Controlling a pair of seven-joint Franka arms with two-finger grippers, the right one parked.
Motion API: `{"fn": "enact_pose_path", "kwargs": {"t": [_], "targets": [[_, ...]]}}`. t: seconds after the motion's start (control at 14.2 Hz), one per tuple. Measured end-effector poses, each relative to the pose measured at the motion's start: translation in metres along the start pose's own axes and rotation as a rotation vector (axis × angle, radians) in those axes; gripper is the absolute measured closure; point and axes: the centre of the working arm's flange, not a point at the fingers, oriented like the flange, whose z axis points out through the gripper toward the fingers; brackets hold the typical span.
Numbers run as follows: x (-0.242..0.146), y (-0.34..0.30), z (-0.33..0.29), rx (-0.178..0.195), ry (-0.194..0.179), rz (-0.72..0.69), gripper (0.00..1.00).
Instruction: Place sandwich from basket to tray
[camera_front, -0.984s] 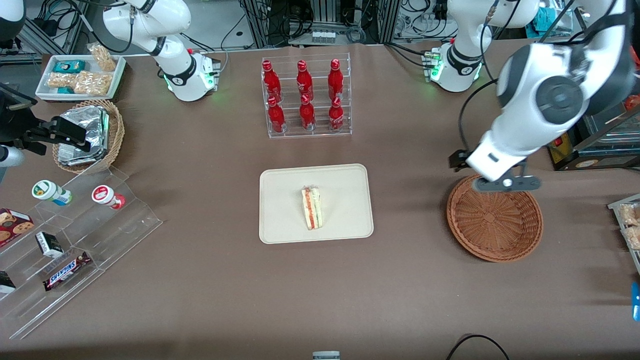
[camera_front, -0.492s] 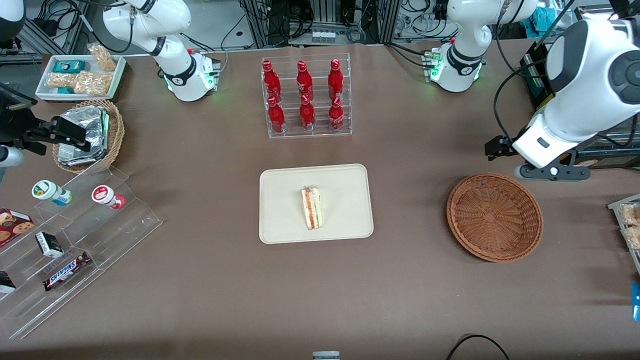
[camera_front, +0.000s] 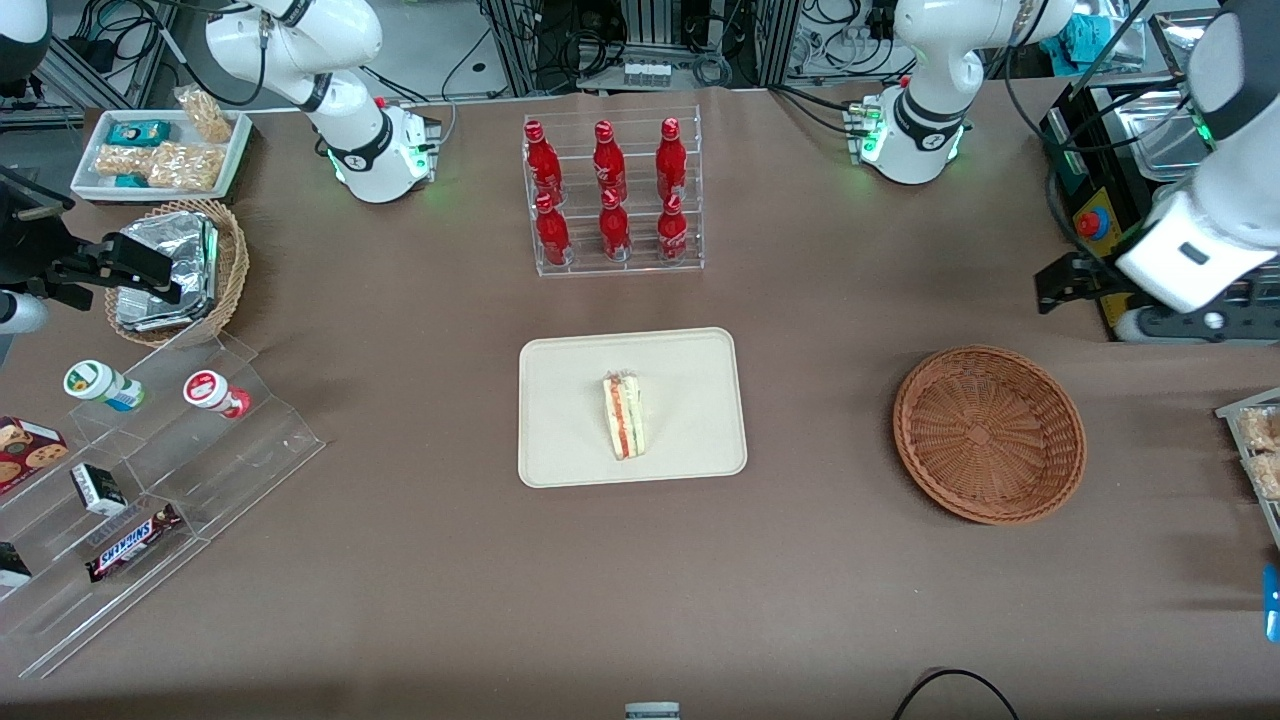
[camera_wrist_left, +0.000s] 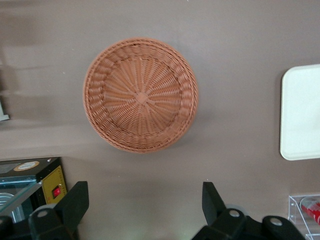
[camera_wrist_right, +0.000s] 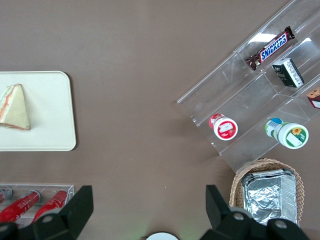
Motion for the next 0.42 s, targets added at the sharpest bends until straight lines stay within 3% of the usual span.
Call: {"fn": "enact_pose_path", "kwargs": {"t": [0.42], "targets": [[-0.003,-0.024,-0.01,-0.024,0.008,-0.042,0.0]]}}
